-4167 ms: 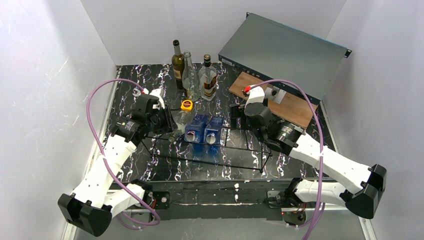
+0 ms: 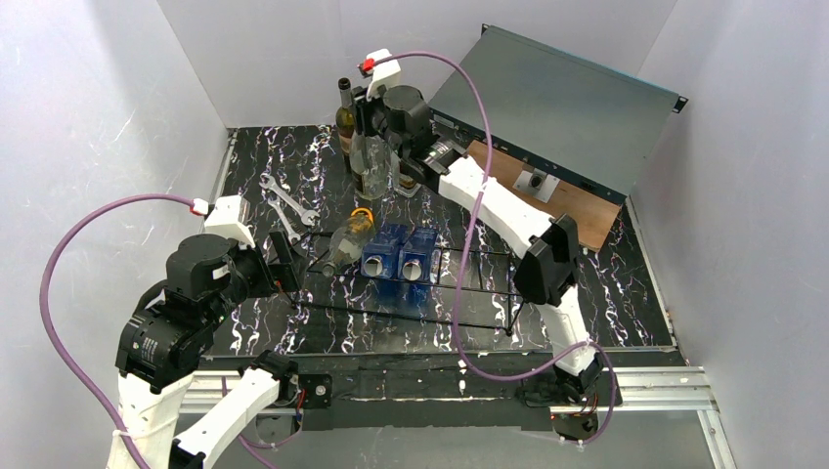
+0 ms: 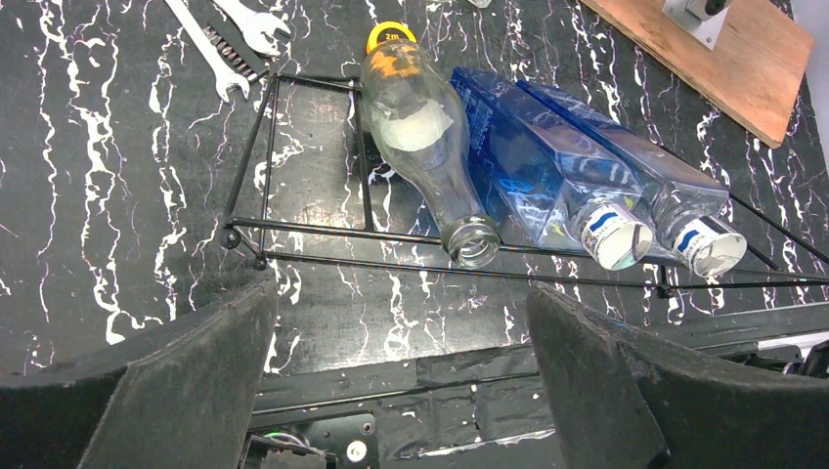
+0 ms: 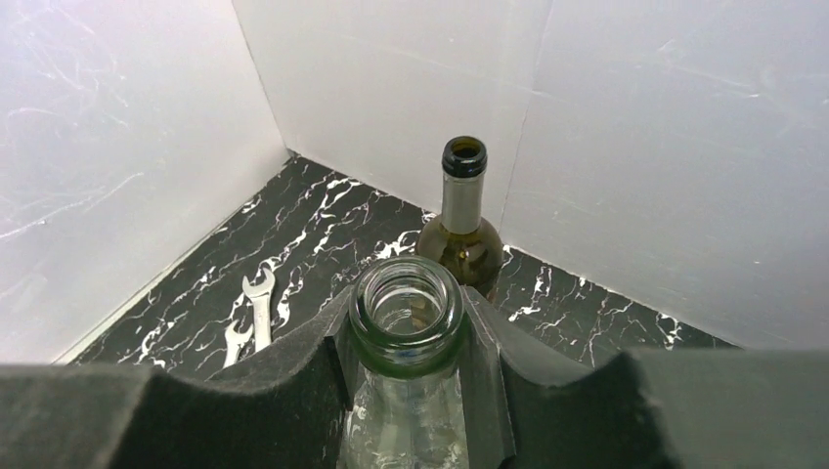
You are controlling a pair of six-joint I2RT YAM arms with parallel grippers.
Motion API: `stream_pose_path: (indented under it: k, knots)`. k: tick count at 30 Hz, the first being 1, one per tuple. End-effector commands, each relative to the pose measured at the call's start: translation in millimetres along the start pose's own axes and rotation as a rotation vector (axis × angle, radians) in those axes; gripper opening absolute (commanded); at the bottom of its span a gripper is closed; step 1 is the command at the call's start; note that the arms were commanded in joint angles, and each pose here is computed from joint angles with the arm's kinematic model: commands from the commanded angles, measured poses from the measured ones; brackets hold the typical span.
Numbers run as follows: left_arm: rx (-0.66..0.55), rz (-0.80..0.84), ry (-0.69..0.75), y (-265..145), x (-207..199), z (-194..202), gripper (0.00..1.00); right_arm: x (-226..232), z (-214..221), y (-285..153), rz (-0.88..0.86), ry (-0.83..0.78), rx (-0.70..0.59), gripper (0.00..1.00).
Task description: Put the wine bottle on the wine rack
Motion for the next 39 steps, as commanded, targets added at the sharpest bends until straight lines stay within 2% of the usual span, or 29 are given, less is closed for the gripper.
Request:
stream_pose_path:
  k: [1,20,32,39]
  knots:
    - [0.009,0.001,-0.003,-4,0,1,0.98,-37,-123,-56,0.073,0.087,-0.391,0.01]
    - [0.032,0.027,0.010,11,-11,-8,0.98,-69,-147,-155,0.129,0.044,-0.378,0.01]
    - [0.036,0.030,-0.005,19,-16,-11,0.98,-89,-126,-212,0.220,-0.032,-0.272,0.01]
    - [0.055,0.043,-0.011,28,-21,-12,0.98,-88,-104,-223,0.210,-0.059,-0.201,0.01]
Point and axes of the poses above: each gripper's point midway between its finger pads, its own y axis out along the fingers, its own x axis along the line the jaws close on, z = x × y, the point moved 10 cm from there along -y, back along the fingers, and after that the axes turned 14 degrees about -y, right-handed, at the moved point
